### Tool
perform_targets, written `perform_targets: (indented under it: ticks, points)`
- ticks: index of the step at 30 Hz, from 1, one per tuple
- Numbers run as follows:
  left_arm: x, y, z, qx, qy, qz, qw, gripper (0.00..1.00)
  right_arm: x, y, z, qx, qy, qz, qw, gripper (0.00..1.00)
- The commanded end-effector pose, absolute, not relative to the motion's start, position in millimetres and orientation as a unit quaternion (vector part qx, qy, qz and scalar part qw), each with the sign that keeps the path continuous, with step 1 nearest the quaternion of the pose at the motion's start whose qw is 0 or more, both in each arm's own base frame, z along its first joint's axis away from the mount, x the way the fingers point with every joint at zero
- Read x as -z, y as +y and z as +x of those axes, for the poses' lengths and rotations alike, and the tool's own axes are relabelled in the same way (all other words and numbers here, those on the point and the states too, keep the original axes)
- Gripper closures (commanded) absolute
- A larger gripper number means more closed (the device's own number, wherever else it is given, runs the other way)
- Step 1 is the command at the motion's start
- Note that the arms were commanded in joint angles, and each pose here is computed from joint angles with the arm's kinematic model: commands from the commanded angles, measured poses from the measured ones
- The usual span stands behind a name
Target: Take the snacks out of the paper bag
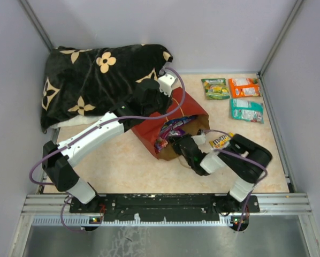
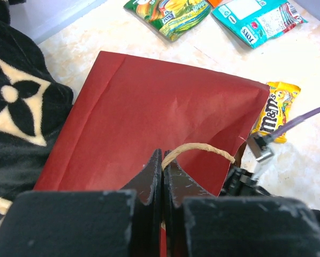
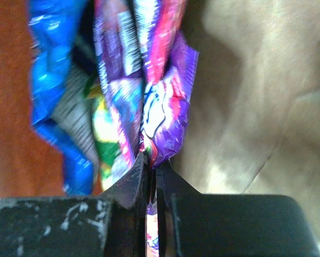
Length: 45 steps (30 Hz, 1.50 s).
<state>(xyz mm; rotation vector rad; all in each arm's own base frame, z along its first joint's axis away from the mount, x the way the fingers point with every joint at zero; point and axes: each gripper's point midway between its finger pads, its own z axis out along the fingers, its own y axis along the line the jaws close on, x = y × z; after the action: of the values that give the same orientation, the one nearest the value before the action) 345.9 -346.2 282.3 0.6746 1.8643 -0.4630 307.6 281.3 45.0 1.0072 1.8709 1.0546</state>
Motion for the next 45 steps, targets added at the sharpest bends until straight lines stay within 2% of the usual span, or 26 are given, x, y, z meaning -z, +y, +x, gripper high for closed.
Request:
perform_targets:
  ticks: [1,7,13,22,29,35,42,45]
  points:
    - [-309.2,-342.6,350.7,0.196,0.763,0.270,0.554,1.00,-110.4,292.2,278.0,-0.474,0.731,0.322,0.370,1.00]
    - [-314.7,-335.4,353.2,0.182,0.761,0.262,0.565,1.00,-135.0,273.9,224.9,-0.431,0.811,0.205,0.339,1.00]
    - [-318.2,-331.0,355.7,0.173,0.761,0.255,0.571,1.00,-187.7,216.6,194.9,-0.434,0.807,0.157,0.370,1.00]
    - [-308.1,-329.4,361.2,0.156,0.769,0.252,0.566,1.00,-288.9,141.9,205.3,-0.402,0.759,0.138,0.494,1.00]
    - [-304.7,-324.9,365.1,0.138,0.771,0.250,0.569,1.00,-360.0,101.5,240.8,-0.377,0.695,0.163,0.590,1.00]
    - [-312.9,-322.7,362.5,0.144,0.767,0.245,0.575,1.00,-393.7,59.3,289.5,-0.397,0.644,0.211,0.619,1.00]
    - [-329.3,-319.4,356.7,0.155,0.758,0.242,0.586,1.00,-330.4,5.8,379.5,-0.430,0.624,0.298,0.580,1.00]
    - [-333.3,-317.9,355.7,0.155,0.755,0.241,0.589,1.00,-296.9,-3.9,403.1,-0.427,0.628,0.325,0.564,1.00]
